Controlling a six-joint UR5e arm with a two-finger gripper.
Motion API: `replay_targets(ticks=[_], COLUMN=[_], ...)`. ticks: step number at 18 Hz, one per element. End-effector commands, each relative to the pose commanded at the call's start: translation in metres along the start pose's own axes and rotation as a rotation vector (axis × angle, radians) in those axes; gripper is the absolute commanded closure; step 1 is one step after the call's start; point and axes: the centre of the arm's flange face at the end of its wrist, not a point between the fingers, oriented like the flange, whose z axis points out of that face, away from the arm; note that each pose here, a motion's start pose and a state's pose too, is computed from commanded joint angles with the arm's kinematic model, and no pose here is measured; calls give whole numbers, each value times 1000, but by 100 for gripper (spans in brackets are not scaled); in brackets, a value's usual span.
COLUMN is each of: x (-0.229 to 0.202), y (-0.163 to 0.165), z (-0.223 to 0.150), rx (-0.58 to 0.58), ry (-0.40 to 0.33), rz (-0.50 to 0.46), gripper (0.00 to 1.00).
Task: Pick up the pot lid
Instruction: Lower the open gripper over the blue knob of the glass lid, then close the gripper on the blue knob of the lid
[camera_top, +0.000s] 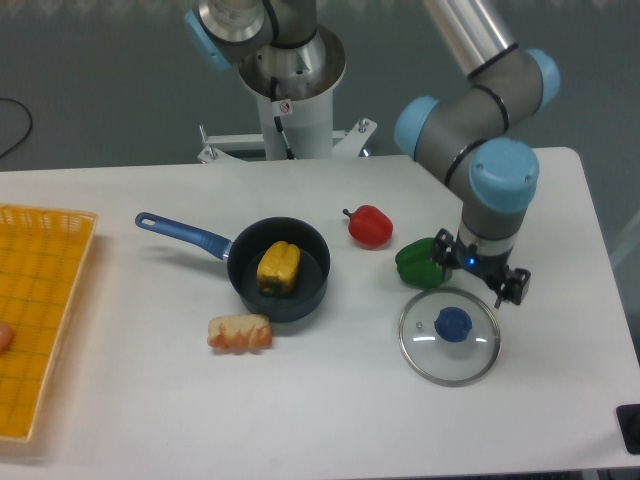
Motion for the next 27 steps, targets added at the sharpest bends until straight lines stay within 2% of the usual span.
replay_targets(ticks=[6,22,27], x=[7,13,14], y=[-7,-18,-18], z=[20,44,48], rx=[-56,-66,-68], ry=[3,37,42], rz=[18,11,8], gripper=[0,0,4])
